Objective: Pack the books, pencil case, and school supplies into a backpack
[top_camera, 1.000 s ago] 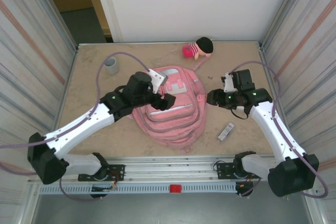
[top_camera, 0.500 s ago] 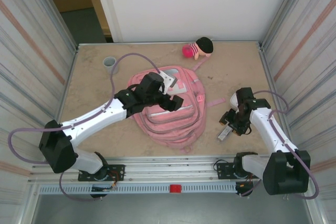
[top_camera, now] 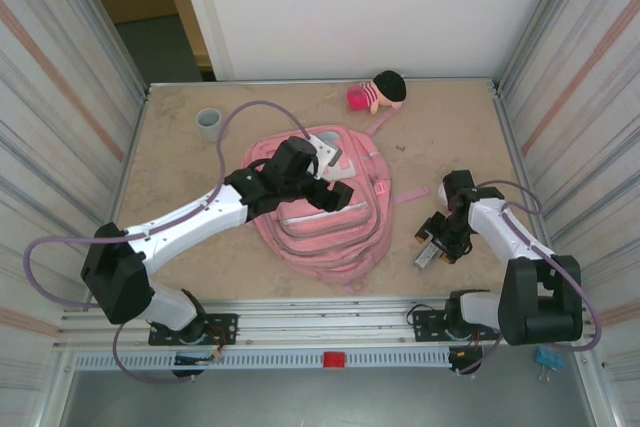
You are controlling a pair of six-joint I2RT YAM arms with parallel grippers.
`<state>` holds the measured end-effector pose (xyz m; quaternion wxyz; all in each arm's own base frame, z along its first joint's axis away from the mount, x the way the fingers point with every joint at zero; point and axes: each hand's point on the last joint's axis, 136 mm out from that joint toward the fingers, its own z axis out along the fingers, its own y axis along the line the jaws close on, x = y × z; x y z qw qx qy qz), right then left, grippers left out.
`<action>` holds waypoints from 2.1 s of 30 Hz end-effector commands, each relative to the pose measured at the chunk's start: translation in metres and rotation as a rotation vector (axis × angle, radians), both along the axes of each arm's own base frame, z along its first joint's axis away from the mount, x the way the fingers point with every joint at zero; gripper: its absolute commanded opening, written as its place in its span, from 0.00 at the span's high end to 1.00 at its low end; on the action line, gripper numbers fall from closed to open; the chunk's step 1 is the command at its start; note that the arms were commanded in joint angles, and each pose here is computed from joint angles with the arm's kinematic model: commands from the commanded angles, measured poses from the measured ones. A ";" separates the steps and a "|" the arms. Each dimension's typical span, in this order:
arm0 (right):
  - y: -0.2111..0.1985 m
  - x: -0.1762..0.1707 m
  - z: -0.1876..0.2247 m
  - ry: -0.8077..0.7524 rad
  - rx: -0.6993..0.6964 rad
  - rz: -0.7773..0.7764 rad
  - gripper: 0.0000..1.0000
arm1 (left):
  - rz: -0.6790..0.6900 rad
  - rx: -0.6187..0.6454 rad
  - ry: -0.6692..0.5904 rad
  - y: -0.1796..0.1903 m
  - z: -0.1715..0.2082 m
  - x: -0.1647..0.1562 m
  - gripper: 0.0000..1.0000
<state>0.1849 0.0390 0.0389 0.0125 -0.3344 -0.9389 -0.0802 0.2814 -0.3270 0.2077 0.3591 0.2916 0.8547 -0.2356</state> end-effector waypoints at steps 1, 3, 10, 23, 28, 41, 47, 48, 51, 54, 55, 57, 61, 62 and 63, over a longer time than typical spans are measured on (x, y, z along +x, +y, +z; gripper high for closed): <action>-0.002 -0.002 -0.010 0.032 -0.005 -0.029 0.38 | -0.006 -0.039 -0.019 -0.009 0.014 0.005 0.08; 0.000 -0.002 -0.015 0.044 0.000 -0.030 0.38 | -0.006 -0.038 -0.017 -0.010 0.013 0.005 0.08; -0.001 -0.001 -0.027 0.072 -0.005 -0.027 0.39 | -0.006 -0.032 -0.010 -0.011 0.009 0.005 0.08; 0.002 0.002 -0.007 0.039 -0.009 0.014 0.59 | -0.022 -0.027 -0.005 -0.010 0.010 0.001 0.08; 0.015 0.028 0.050 -0.158 0.025 0.084 0.59 | -0.106 -0.002 -0.059 -0.003 0.015 -0.012 0.10; 0.041 0.062 0.165 -0.868 0.136 0.169 0.60 | -0.571 0.333 -0.229 0.039 -0.045 -0.073 0.11; 0.040 0.059 0.170 -0.909 0.138 0.175 0.59 | -0.612 0.425 -0.203 0.034 -0.081 -0.071 0.10; 0.041 0.059 0.171 -0.914 0.139 0.179 0.59 | -0.615 0.432 -0.192 0.032 -0.087 -0.070 0.09; 0.040 0.059 0.175 -0.934 0.135 0.185 0.59 | -0.584 0.458 -0.187 0.029 -0.097 -0.063 0.09; 0.037 0.060 0.181 -0.977 0.112 0.185 0.59 | -0.480 0.505 -0.218 0.032 -0.099 -0.043 0.11; 0.036 0.060 0.183 -0.990 0.104 0.188 0.59 | -0.435 0.521 -0.241 0.035 -0.097 -0.035 0.11; 0.035 0.061 0.187 -1.019 0.095 0.196 0.60 | -0.379 0.528 -0.271 0.037 -0.092 -0.026 0.13; 0.035 0.063 0.192 -1.054 0.084 0.208 0.59 | -0.316 0.492 -0.330 0.036 -0.075 -0.017 0.17; 0.035 0.063 0.193 -1.060 0.084 0.211 0.59 | -0.311 0.479 -0.343 0.036 -0.070 -0.016 0.19; 0.035 0.063 0.194 -1.065 0.083 0.213 0.60 | -0.305 0.466 -0.356 0.035 -0.066 -0.016 0.21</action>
